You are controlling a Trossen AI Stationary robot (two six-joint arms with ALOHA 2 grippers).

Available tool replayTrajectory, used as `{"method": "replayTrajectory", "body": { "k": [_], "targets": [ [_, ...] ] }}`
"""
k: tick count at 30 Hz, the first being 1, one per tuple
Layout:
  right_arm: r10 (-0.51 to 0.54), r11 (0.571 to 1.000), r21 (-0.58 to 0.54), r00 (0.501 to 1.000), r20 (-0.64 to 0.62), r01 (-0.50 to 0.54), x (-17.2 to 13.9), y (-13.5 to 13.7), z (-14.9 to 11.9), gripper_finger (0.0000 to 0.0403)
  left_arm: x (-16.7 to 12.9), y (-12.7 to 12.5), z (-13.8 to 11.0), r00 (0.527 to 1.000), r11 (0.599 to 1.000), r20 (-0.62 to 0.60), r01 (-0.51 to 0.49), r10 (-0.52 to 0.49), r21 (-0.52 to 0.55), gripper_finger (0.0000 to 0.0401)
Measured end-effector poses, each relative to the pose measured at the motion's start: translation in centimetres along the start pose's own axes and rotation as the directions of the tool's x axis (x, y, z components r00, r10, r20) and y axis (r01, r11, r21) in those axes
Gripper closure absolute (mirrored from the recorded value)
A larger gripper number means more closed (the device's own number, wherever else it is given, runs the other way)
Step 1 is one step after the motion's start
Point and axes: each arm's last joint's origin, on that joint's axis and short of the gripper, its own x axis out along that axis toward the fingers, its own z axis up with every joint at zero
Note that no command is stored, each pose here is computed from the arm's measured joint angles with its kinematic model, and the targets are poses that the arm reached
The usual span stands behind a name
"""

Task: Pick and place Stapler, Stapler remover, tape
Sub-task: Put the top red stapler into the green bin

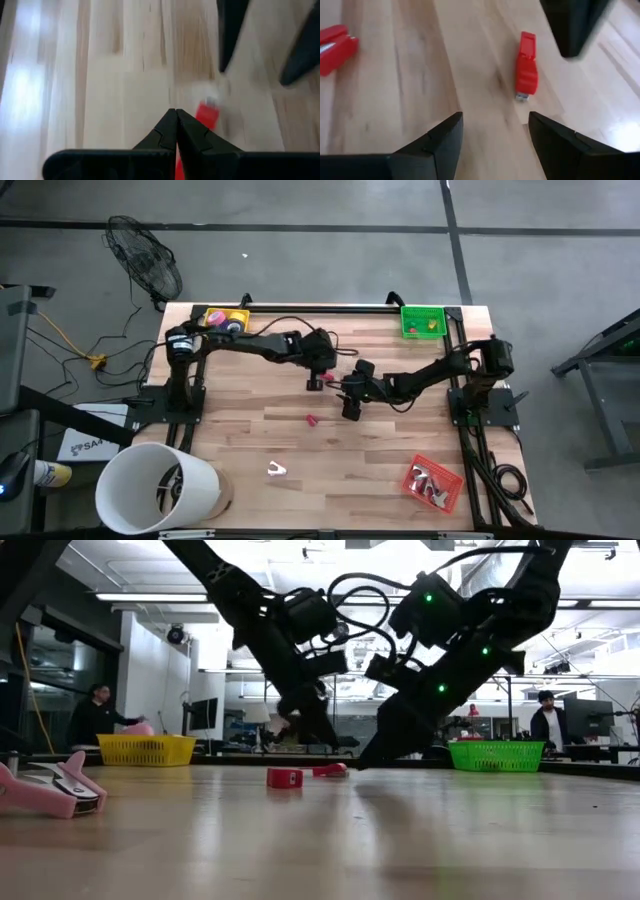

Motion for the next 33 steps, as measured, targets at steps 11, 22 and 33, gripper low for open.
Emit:
{"method": "replayTrajectory", "body": {
  "k": [11, 22, 33],
  "targets": [
    [-0.093, 0.994, 0.065, 0.995, 0.044, 0.090, 0.5, -0.7, 0.2, 0.0185, -4.7, 0.5, -0.6, 0.943, 0.974, -0.246, -0.213, 0.225, 0.072, 0.0400],
    [-0.073, 0.993, 0.089, 0.997, 0.014, 0.072, 1.7, -0.6, -0.9, 0.0185, -5.1, 0.0, -2.6, 0.862, 0.958, -0.420, -0.262, 0.285, 0.113, 0.0400],
    [-0.083, 0.988, 0.133, 0.994, 0.077, 0.072, 3.1, -0.2, -1.5, 0.0185, -5.3, -0.8, -3.5, 0.855, 0.961, -0.440, -0.259, 0.274, 0.094, 0.0400]
  ]
}}
